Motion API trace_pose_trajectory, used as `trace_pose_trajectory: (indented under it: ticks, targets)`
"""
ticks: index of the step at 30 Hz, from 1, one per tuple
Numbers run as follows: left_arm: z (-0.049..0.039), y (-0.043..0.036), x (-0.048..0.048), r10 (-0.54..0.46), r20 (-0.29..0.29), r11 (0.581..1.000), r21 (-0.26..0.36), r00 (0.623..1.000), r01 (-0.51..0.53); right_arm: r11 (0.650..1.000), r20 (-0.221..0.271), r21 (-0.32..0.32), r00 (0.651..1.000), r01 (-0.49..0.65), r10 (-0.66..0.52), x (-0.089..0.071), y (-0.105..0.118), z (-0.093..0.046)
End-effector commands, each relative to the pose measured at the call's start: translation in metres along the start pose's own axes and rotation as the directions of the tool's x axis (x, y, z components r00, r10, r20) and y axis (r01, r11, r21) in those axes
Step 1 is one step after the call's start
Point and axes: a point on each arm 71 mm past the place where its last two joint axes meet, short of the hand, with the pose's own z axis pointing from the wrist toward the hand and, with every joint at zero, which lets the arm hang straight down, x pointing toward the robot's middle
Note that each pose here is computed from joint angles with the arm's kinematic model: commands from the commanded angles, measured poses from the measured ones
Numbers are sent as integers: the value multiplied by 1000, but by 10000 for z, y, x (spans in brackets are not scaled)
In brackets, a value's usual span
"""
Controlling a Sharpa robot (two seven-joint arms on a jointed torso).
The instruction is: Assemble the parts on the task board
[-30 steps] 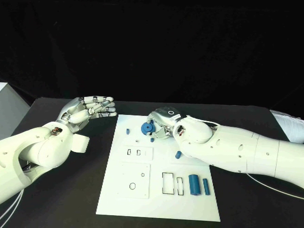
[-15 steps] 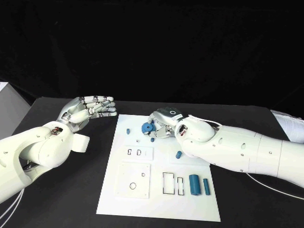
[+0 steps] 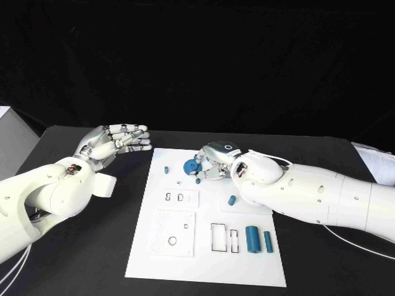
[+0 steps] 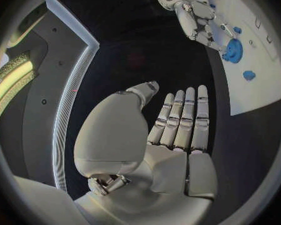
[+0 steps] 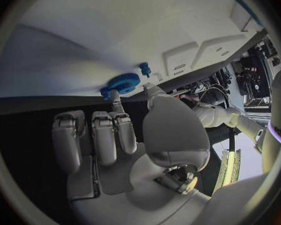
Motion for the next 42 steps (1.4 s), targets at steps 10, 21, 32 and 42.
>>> trace_pose_trajectory:
  ticks: [10, 21, 32, 42]
  targets:
    - [-2, -9, 0, 2, -7, 1000, 4, 1000, -2, 999, -11, -26, 1000, -27, 27, 0, 7, -99]
    - [-3, -5, -17, 4, -2, 1000, 3, 1000, -4, 992, 176, -39, 976, -124, 129, -210, -115, -309]
    - [7, 7, -29, 4, 2, 1000, 1, 1000, -4, 909, 222, -12, 885, -417, 409, -547, -551, -620]
    - [57, 30, 61, -12, -23, 1000, 13, 1000, 13, 944, 121, 5, 938, -329, 326, -557, -1067, -954]
